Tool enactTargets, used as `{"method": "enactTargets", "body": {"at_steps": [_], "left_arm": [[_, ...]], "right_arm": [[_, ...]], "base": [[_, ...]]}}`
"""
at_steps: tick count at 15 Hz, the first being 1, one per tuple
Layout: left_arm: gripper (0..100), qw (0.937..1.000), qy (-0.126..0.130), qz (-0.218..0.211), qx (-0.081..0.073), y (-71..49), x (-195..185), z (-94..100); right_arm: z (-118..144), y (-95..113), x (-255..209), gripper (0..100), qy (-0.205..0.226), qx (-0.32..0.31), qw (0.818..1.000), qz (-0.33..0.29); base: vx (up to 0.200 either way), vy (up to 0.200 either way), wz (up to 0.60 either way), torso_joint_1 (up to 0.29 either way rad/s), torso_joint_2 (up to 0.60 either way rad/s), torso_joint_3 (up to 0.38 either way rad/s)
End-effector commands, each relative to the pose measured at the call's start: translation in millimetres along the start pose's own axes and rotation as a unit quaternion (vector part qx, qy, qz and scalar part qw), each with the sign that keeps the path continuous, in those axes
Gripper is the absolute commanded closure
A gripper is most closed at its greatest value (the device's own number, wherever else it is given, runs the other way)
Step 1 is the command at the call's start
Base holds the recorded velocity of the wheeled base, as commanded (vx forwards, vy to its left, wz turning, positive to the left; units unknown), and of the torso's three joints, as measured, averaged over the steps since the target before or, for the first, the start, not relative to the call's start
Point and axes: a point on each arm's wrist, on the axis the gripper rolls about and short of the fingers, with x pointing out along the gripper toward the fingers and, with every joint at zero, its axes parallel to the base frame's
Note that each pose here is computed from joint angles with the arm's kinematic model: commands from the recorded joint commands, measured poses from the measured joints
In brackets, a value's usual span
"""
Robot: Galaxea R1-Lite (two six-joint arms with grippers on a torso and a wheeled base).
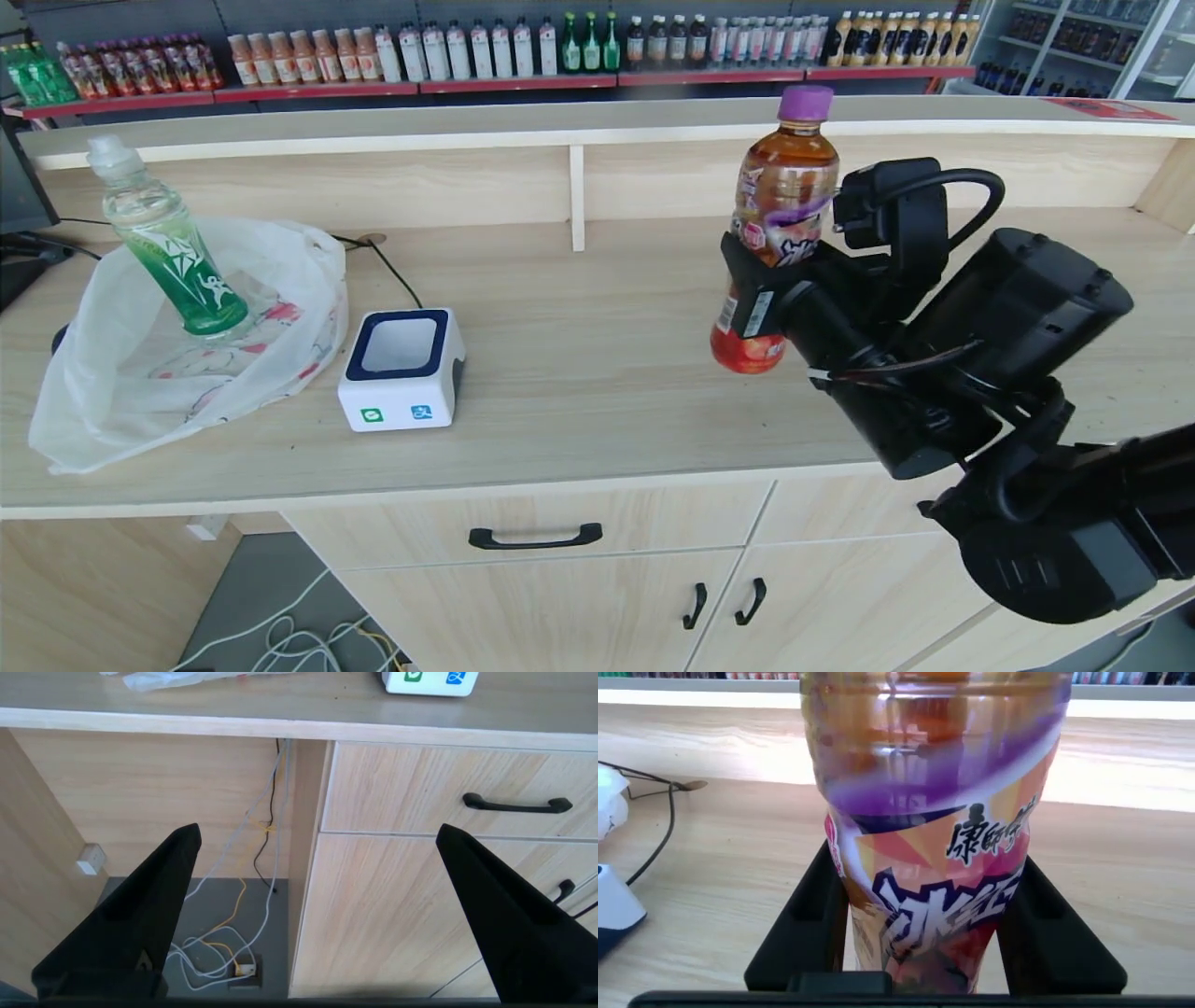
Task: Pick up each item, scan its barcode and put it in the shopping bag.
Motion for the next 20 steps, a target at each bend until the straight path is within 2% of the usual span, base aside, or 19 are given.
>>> {"method": "enactTargets", "body": {"at_steps": [1, 5, 9, 14, 17, 20], "left_arm": [[0, 1.0000, 0.000, 0.001, 0.000, 0.0, 0, 0.0], [0, 1.0000, 0.000, 0.001, 0.000, 0.0, 0, 0.0], [0, 1.0000, 0.000, 0.001, 0.000, 0.0, 0, 0.0], [0, 1.0000, 0.000, 0.001, 0.000, 0.0, 0, 0.0], [0, 1.0000, 0.000, 0.000, 0.000, 0.0, 0, 0.0], [0, 1.0000, 0.000, 0.000, 0.000, 0.0, 0, 0.0]], "right_arm": [[19, -10, -16, 100, -0.014, 0.006, 1.000, -0.002], [38, -15, -56, 100, -0.018, 0.016, 0.999, 0.022], [30, -20, -97, 100, 0.014, 0.012, 0.998, 0.054], [40, -27, -111, 100, 0.000, 0.027, 0.998, 0.064], [40, -26, -115, 100, -0.006, 0.036, 0.992, 0.117], [39, -24, -121, 100, -0.008, 0.075, 0.980, 0.186]], "base": [[0.000, 0.000, 0.00, 0.000, 0.00, 0.000], [0.000, 0.000, 0.00, 0.000, 0.00, 0.000], [0.000, 0.000, 0.00, 0.000, 0.00, 0.000], [0.000, 0.000, 0.00, 0.000, 0.00, 0.000], [0.000, 0.000, 0.00, 0.000, 0.00, 0.000], [0.000, 0.000, 0.00, 0.000, 0.00, 0.000]]}}
